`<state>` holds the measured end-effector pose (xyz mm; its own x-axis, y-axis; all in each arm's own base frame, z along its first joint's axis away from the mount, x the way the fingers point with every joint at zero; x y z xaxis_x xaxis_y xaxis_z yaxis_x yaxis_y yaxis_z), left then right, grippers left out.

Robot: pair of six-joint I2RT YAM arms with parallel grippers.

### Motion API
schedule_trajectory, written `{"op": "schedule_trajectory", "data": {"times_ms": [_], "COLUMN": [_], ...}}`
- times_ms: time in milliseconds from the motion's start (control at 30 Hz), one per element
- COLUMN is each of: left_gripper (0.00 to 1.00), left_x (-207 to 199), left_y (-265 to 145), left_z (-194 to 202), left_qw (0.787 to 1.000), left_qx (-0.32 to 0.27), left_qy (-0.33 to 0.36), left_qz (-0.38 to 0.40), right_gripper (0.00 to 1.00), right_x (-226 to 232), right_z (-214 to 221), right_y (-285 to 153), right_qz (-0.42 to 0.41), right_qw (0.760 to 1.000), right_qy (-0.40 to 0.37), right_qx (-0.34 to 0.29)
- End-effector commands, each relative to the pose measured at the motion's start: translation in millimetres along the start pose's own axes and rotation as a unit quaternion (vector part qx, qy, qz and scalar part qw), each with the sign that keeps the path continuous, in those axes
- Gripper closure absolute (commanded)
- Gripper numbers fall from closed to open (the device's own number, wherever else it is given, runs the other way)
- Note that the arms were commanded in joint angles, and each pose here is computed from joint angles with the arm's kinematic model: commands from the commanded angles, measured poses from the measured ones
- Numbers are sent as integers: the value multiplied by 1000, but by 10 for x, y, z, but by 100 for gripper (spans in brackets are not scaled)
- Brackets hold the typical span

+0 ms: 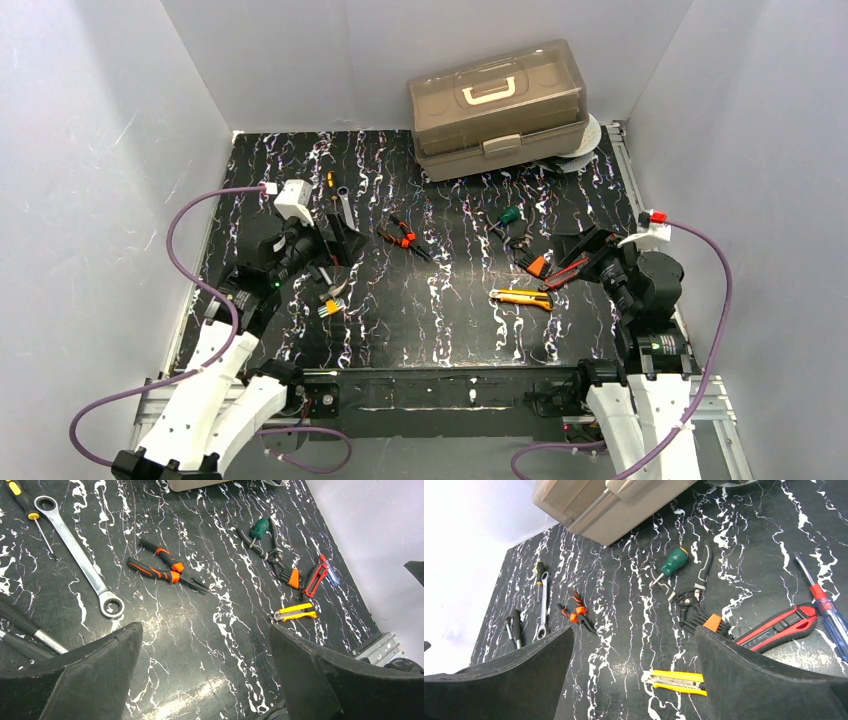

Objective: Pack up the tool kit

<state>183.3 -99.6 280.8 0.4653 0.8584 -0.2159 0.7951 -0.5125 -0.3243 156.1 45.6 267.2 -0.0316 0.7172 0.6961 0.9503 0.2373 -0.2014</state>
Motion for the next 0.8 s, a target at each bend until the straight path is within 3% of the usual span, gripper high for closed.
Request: {"op": "schedule_trajectory", "data": {"times_ms": [0,333,533,633,767], "left_gripper": [2,2,2,2,2], "left_x": [34,13,139,256,318], "left_y": [56,903,1387,1619,1990], "left_z": [36,-67,-313,-438,-610], "left_qw": [1000,989,989,984,981], "left_qx": [0,50,4,-27,-63], "left_qy": [-19,-124,-146,-174,-183], "left_qz": [-16,56,16,-34,-29], "right_gripper": [2,2,2,2,3], "right_x": [-20,-20,116,242,402], "right_z": [-50,-82,-247,-481,-846], "right_y": [40,293,573,770,1092], "right_qz": [11,27,29,44,55], "right_qw": [1000,998,995,992,989], "right_qy": [8,62,92,118,128], "right_qx": [-26,-14,8,-14,-56]}}
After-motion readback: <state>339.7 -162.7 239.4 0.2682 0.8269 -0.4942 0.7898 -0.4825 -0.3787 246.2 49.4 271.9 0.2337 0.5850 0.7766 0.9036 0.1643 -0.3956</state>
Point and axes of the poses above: each gripper's point midway between its finger pads, its own y axis out along the fingers, its own x axis along the line the jaws close on, z = x × y, the point moved 8 cm from there along -y, back along the fingers, and after that the axes turned 13 degrees about y, right-handed, at the moved point
